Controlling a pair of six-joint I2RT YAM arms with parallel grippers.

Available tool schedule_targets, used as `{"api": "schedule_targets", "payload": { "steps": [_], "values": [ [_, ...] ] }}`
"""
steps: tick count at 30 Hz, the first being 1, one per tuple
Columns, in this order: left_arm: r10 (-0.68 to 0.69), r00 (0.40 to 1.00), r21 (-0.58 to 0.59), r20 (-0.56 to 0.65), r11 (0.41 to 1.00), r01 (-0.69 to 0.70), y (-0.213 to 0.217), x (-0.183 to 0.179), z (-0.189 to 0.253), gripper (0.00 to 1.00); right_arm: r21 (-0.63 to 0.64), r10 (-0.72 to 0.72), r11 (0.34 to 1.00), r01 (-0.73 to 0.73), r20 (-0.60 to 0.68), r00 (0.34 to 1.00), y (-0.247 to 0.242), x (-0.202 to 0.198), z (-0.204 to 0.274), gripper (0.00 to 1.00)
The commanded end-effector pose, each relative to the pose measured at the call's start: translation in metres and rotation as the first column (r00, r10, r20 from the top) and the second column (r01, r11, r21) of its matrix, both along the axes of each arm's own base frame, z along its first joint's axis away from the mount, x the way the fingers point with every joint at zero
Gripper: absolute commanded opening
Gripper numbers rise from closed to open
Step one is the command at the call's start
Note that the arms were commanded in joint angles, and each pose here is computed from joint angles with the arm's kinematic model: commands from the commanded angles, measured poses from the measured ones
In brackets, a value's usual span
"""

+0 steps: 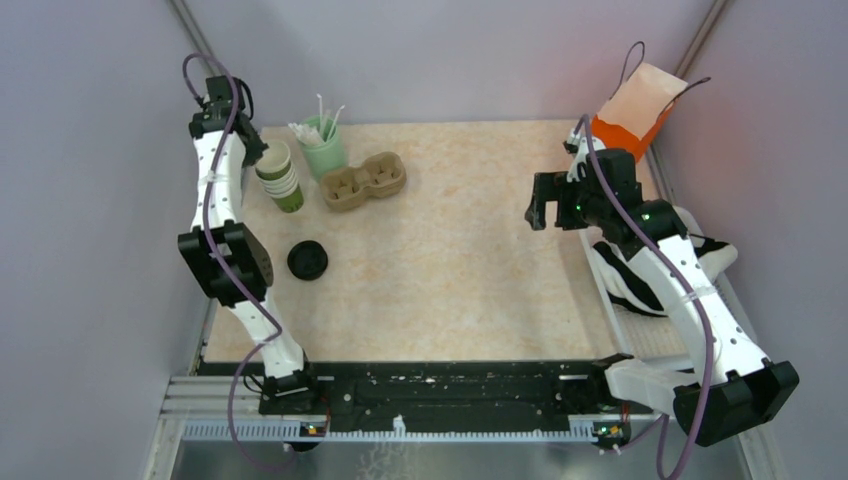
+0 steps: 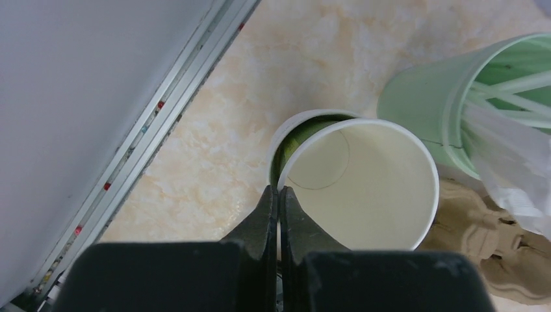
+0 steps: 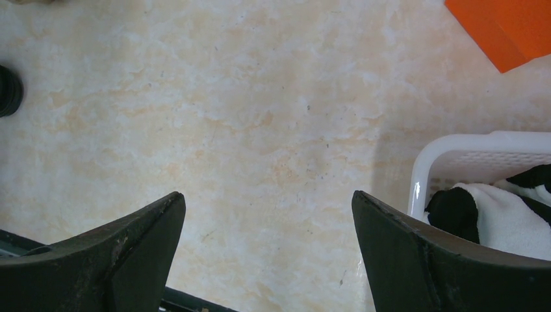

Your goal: Pack the takeout coffee

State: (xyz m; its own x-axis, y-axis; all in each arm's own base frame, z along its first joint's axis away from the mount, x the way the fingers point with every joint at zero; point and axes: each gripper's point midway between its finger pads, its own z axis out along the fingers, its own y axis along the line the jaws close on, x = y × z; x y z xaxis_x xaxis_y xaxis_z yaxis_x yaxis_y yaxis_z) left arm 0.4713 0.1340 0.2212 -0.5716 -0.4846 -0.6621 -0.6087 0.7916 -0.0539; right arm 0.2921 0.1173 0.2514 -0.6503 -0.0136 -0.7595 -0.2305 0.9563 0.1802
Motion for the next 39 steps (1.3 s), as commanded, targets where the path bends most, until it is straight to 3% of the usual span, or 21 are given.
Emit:
{"api": "schedule_targets", "payload": {
  "steps": [1, 11, 19, 21, 27, 31, 39],
  "values": [
    [0.032, 0.972, 0.056, 0.232, 0.997, -0.046, 0.009, 0.000, 0.079, 0.00, 0.018, 0.025, 0.999, -0.026, 0.058, 0.998, 0.008, 0.004, 0.013, 0.99],
    [0.025, 0.934, -0.008, 0.356, 1.000, -0.023, -0.012, -0.026, 0.124, 0.00, 0.047, 0.035, 0.998, -0.038, 0.060, 0.998, 0.014, 0.000, 0.017, 0.99],
    [-0.119, 0.902, -0.137, 0.414, 0.972, 0.191, -0.094, -0.083, 0.110, 0.00, 0.083, 0.039, 0.996, -0.044, 0.065, 0.997, 0.017, -0.006, 0.021, 0.99],
    [-0.196, 0.893, -0.166, 0.404, 0.945, 0.282, -0.135, -0.095, 0.091, 0.00, 0.093, 0.037, 0.995, -0.042, 0.060, 0.997, 0.017, -0.009, 0.019, 0.99],
    [-0.446, 0.829, -0.298, 0.337, 0.785, 0.543, -0.291, -0.140, 0.016, 0.00, 0.122, 0.032, 0.992, -0.035, 0.022, 0.999, 0.018, -0.021, 0.012, 0.98],
    [-0.593, 0.760, -0.273, 0.267, 0.710, 0.650, -0.361, -0.160, -0.012, 0.00, 0.137, 0.018, 0.990, -0.021, 0.023, 1.000, 0.016, -0.028, 0.015, 0.98],
    [-0.775, 0.604, -0.254, 0.188, 0.555, 0.792, -0.432, -0.186, -0.058, 0.00, 0.124, -0.007, 0.992, 0.003, 0.031, 1.000, 0.008, -0.035, 0.019, 0.98]
  ]
}}
